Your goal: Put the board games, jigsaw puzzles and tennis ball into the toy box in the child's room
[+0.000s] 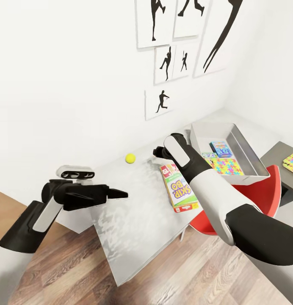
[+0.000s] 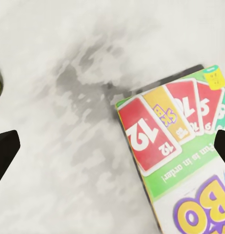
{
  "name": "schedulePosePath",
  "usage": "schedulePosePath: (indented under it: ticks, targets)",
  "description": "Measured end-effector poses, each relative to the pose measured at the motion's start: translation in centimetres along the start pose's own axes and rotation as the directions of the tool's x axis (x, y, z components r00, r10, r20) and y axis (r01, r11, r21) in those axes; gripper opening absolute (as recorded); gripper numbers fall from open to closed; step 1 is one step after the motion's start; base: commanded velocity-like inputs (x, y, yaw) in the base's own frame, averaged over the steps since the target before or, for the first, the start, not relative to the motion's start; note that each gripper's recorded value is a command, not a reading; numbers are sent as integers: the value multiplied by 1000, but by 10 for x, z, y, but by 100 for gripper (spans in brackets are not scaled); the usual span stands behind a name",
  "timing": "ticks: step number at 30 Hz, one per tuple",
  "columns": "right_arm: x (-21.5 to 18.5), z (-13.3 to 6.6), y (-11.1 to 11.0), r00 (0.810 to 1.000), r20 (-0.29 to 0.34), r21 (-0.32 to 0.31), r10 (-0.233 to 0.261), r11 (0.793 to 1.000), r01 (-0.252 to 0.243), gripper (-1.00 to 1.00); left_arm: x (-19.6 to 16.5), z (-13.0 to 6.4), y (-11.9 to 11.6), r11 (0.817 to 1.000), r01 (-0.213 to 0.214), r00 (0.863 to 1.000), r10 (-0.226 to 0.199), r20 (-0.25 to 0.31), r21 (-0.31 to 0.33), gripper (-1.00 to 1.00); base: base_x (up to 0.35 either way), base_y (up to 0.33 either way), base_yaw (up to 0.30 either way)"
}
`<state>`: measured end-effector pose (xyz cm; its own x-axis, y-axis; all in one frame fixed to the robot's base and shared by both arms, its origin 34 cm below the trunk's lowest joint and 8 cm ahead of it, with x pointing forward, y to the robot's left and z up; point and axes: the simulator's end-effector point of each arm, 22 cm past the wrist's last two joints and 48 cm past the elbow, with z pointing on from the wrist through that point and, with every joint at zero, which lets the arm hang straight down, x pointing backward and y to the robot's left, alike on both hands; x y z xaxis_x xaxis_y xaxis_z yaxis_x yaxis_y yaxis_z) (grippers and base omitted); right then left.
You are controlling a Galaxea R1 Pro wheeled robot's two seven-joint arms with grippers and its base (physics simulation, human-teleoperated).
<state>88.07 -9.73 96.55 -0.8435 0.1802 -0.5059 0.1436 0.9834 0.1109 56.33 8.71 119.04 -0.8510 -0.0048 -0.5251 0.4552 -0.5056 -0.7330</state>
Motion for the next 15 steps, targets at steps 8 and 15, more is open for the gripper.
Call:
schedulePosePath:
  ticks: [8,15]
  targets:
    - [-2,-1,1,1000,7,-3,3,1000,-3,100,-12,9,5,999,-31,999,30,-31,-23,100,0,0,0]
    - [-1,3,0,1000,6,-1,6,1000,-6,100,-13,7,8,999,-27,999,26,-28,-27,100,0,0,0]
